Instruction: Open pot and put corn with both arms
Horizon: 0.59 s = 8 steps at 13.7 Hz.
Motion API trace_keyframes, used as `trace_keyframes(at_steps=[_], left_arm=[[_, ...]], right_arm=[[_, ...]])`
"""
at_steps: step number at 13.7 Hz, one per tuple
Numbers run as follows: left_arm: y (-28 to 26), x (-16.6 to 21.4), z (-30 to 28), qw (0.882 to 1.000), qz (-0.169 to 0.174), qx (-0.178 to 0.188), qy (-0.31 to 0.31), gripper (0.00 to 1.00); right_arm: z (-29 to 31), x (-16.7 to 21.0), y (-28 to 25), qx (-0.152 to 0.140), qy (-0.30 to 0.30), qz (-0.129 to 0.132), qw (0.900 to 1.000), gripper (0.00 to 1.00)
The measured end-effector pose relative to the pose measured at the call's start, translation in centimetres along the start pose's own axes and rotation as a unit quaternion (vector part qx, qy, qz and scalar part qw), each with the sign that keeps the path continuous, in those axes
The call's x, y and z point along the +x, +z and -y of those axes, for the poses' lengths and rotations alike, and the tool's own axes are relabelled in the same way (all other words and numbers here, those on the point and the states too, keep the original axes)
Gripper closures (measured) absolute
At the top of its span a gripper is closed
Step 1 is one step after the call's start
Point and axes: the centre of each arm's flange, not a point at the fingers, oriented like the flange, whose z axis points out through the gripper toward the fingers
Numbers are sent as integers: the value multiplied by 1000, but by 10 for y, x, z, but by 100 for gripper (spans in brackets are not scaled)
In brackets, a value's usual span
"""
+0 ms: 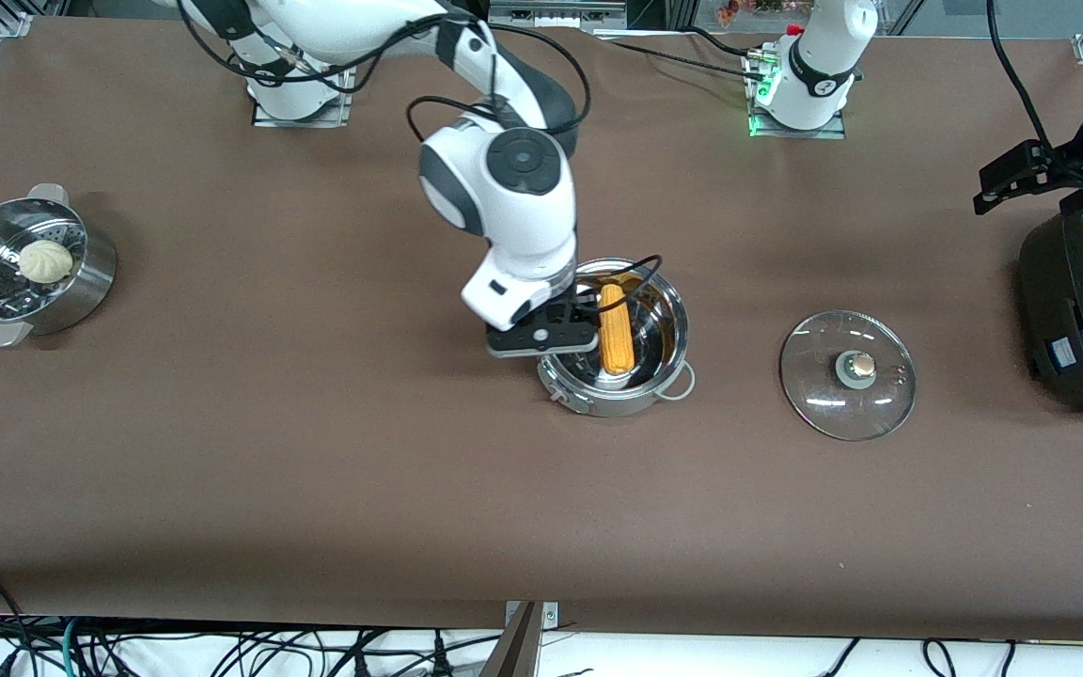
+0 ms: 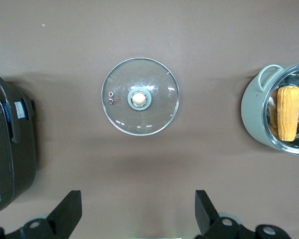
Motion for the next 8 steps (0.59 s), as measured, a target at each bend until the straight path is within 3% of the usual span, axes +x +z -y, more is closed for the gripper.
trace_keyframes(at_steps=[8], left_arm=[[-1,0,0,1000,-1,0,0,0]], right_arm=[[-176,78,-48,-39,66,38,996,0]])
